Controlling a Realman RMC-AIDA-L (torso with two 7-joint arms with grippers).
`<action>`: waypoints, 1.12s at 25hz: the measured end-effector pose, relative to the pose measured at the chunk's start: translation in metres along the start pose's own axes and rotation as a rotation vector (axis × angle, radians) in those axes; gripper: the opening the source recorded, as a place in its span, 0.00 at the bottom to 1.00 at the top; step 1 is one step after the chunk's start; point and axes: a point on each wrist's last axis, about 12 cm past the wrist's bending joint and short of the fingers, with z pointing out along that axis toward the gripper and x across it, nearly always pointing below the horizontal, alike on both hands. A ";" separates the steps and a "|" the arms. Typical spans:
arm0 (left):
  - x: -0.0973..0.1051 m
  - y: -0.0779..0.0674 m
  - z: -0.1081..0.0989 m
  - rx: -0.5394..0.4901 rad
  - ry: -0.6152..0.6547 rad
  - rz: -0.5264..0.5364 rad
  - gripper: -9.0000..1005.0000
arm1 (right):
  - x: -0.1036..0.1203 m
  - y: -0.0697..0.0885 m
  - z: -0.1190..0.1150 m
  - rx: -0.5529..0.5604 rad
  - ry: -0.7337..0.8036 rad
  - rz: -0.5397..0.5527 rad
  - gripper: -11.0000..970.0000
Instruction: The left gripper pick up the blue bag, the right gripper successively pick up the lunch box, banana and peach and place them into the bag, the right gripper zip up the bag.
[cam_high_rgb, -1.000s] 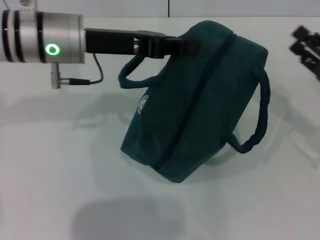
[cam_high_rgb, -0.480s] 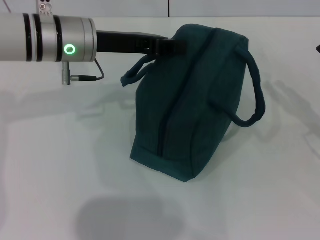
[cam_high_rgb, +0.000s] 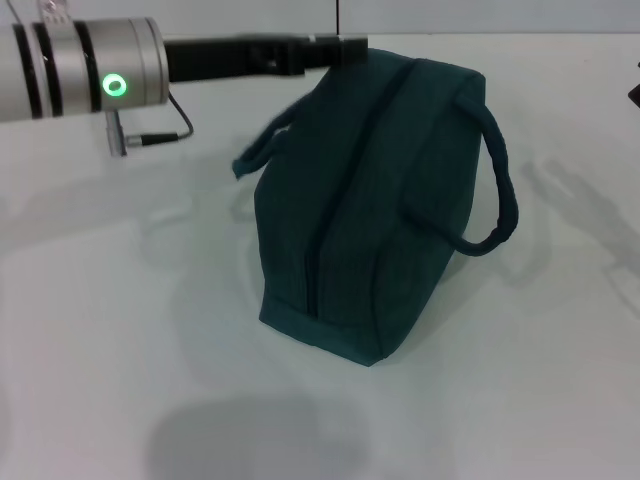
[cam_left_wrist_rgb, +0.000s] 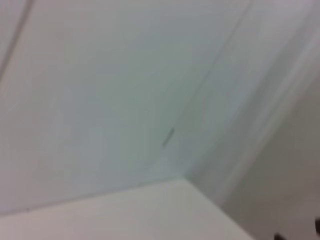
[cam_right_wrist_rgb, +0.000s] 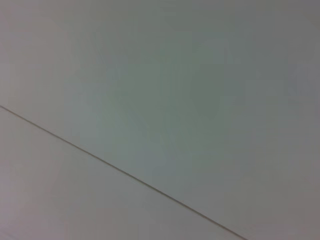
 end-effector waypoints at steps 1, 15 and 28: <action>-0.003 0.001 -0.003 -0.002 -0.025 -0.005 0.42 | 0.000 0.000 0.000 0.000 0.001 -0.003 0.83; -0.018 -0.010 -0.031 0.106 -0.087 0.113 0.85 | -0.005 0.023 0.011 -0.185 0.121 -0.351 0.89; 0.018 -0.036 -0.104 0.303 -0.128 0.284 0.87 | 0.028 0.065 0.028 -0.642 0.347 -0.714 0.91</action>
